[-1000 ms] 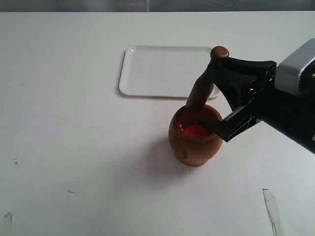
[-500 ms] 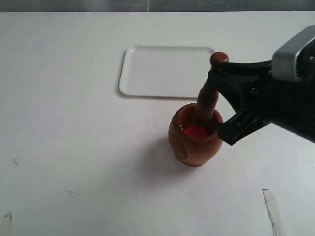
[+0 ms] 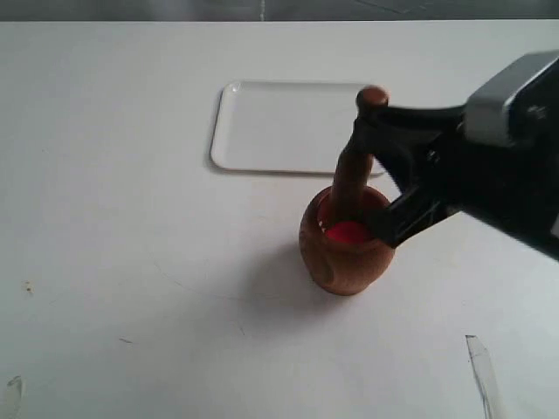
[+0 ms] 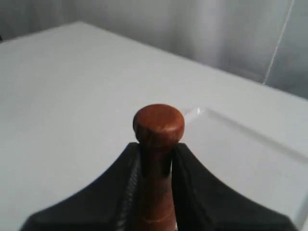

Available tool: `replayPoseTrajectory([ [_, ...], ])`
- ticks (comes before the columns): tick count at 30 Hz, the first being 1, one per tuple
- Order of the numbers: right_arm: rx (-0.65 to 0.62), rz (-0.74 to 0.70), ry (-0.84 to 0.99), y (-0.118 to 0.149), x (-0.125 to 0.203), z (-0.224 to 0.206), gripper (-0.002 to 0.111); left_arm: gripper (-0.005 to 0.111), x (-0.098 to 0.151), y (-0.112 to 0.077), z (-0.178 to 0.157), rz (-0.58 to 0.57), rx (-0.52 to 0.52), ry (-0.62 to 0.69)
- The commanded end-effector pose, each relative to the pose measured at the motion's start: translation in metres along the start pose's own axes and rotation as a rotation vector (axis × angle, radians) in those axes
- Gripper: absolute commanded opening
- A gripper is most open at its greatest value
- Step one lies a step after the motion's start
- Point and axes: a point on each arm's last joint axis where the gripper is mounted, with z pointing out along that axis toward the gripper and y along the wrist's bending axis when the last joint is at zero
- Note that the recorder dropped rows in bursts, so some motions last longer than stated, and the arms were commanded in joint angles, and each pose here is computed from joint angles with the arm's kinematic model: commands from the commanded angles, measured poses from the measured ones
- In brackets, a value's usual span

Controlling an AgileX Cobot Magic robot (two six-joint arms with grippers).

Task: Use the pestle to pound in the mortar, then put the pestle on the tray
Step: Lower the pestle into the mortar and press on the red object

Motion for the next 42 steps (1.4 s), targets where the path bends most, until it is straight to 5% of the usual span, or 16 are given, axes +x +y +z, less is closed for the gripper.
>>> replayPoseTrajectory([
  [1, -0.007, -0.018, -0.127, 0.002, -0.031, -0.032, 0.0, 0.0, 0.0, -0.001, 0.0, -0.012, 0.008, -0.007],
  [16, 0.03, 0.049, 0.079, -0.003, 0.059, 0.001, 0.0, 0.0, 0.0, -0.001, 0.0, -0.012, 0.008, -0.007],
  [30, -0.02, -0.013, -0.203, 0.003, -0.043, -0.031, 0.0, 0.0, 0.0, -0.001, 0.0, -0.012, 0.008, -0.007],
  [42, -0.017, -0.006, -0.073, 0.002, 0.012, -0.001, 0.0, 0.0, 0.0, -0.001, 0.0, -0.012, 0.008, -0.007],
])
